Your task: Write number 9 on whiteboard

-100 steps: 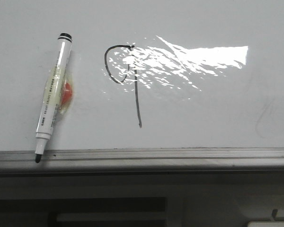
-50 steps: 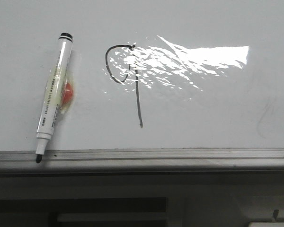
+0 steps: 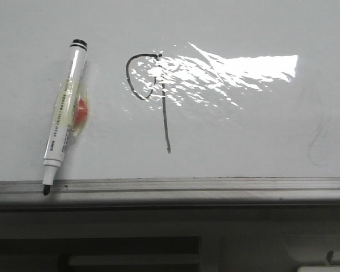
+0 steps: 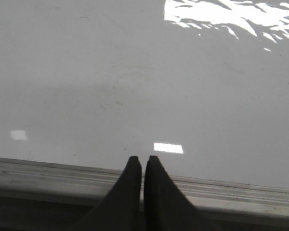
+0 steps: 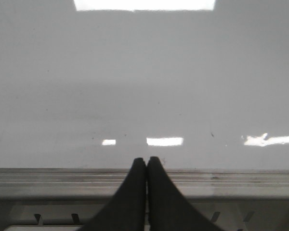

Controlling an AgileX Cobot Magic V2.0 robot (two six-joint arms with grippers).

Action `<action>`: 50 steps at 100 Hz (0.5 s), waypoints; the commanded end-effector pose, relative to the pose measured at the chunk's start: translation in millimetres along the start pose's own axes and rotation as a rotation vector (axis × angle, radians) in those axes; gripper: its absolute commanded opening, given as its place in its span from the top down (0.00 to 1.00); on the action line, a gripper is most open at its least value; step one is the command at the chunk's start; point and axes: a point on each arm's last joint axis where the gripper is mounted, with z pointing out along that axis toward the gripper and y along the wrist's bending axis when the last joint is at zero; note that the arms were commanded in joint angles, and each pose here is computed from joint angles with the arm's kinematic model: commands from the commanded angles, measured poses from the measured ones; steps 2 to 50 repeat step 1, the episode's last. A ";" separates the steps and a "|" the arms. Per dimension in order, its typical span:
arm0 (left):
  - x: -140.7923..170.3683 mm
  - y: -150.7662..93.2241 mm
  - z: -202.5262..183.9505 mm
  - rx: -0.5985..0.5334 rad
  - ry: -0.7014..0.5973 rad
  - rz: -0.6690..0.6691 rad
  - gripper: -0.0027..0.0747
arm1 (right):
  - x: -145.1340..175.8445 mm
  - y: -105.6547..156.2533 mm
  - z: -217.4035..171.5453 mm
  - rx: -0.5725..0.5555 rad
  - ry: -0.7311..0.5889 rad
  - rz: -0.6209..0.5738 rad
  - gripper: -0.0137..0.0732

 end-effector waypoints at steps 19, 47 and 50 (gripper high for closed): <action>1.6 0.2 0.1 0.004 -0.047 -0.005 0.99 | 7.7 0.8 1.9 0.001 -0.001 -0.002 0.91; 1.6 0.2 0.1 0.004 -0.047 -0.005 0.99 | 7.7 0.8 1.9 0.001 -0.001 -0.002 0.91; 1.6 0.2 0.1 0.004 -0.047 -0.005 0.99 | 7.7 0.8 1.9 0.001 -0.001 -0.002 0.91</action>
